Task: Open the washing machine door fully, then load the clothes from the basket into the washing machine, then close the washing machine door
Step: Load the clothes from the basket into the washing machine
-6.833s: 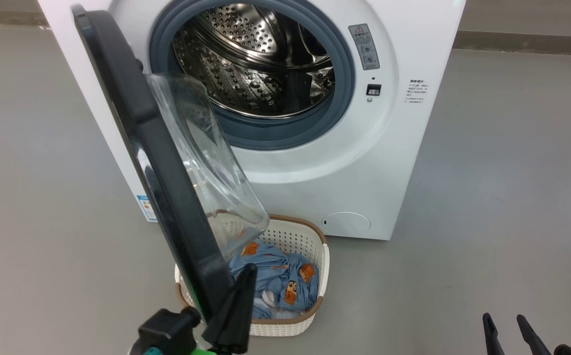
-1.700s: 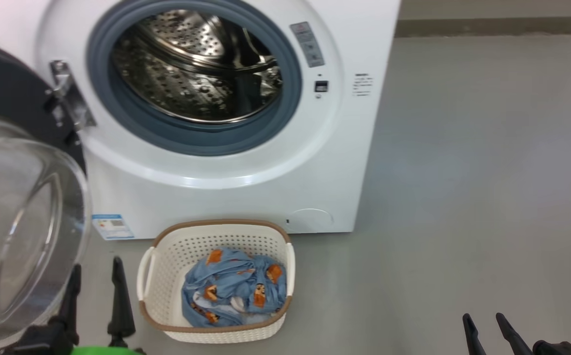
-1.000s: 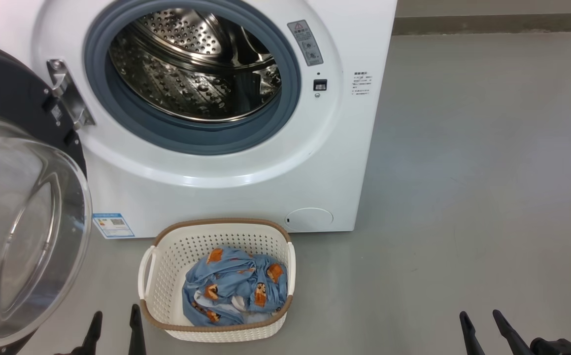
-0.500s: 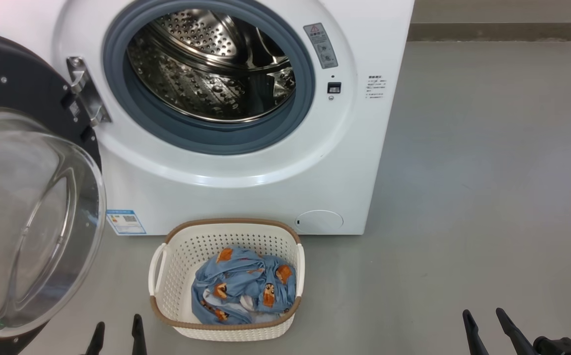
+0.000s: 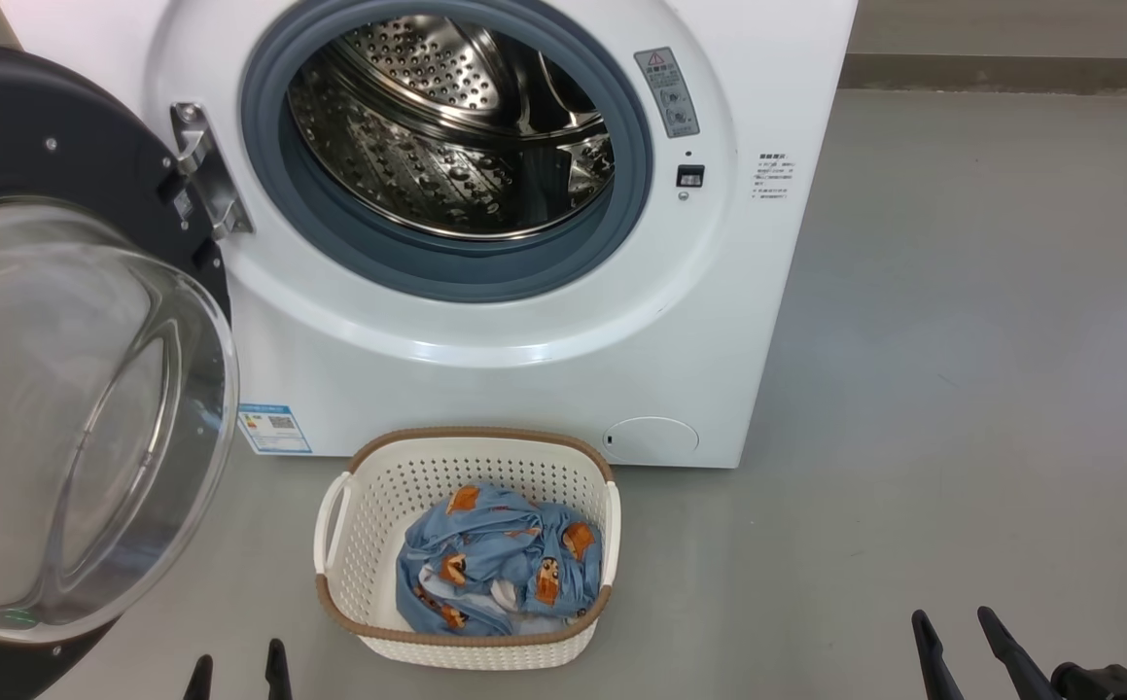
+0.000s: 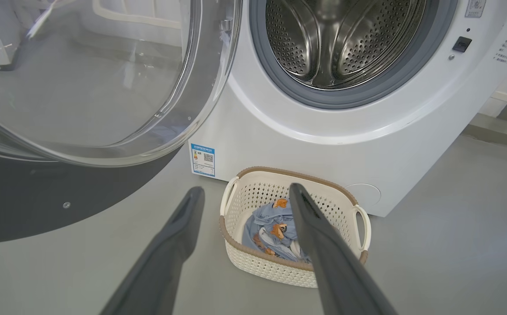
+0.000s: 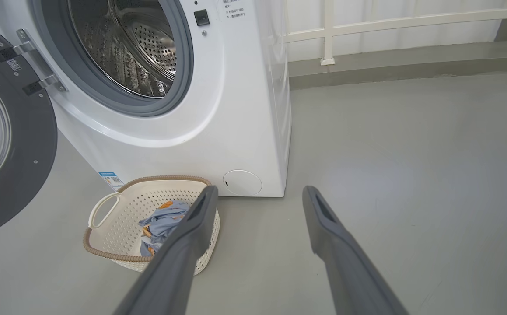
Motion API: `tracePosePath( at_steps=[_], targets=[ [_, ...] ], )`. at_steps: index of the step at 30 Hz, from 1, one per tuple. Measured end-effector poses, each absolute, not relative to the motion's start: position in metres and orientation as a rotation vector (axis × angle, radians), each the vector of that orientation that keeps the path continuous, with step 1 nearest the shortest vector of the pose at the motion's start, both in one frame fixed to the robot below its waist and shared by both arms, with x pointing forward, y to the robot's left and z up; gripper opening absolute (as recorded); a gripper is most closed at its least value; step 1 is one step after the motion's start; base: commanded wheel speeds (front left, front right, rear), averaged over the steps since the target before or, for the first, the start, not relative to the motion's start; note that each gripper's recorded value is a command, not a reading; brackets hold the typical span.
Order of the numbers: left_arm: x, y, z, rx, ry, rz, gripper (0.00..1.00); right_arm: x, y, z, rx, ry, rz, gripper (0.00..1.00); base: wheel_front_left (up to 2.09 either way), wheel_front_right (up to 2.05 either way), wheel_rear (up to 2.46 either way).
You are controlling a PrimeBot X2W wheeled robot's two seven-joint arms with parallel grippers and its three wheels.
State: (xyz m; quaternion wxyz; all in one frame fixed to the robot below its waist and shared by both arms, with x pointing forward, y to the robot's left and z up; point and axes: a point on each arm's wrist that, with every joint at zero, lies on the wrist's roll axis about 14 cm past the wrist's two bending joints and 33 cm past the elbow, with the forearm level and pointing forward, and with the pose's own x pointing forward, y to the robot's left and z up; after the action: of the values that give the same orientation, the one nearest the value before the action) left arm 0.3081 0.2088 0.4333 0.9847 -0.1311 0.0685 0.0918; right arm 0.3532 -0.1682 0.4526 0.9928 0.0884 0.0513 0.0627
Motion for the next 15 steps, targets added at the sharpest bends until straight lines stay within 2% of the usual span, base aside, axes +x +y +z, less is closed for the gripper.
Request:
tracePosePath(
  at_steps=[15],
  targets=[
    [0.3062,0.2087,0.4256,-0.238,0.166,0.186,1.0,0.3573,-0.1673,0.4567,0.179,0.089,0.127,1.0,0.0,0.0,0.0]
  ],
)
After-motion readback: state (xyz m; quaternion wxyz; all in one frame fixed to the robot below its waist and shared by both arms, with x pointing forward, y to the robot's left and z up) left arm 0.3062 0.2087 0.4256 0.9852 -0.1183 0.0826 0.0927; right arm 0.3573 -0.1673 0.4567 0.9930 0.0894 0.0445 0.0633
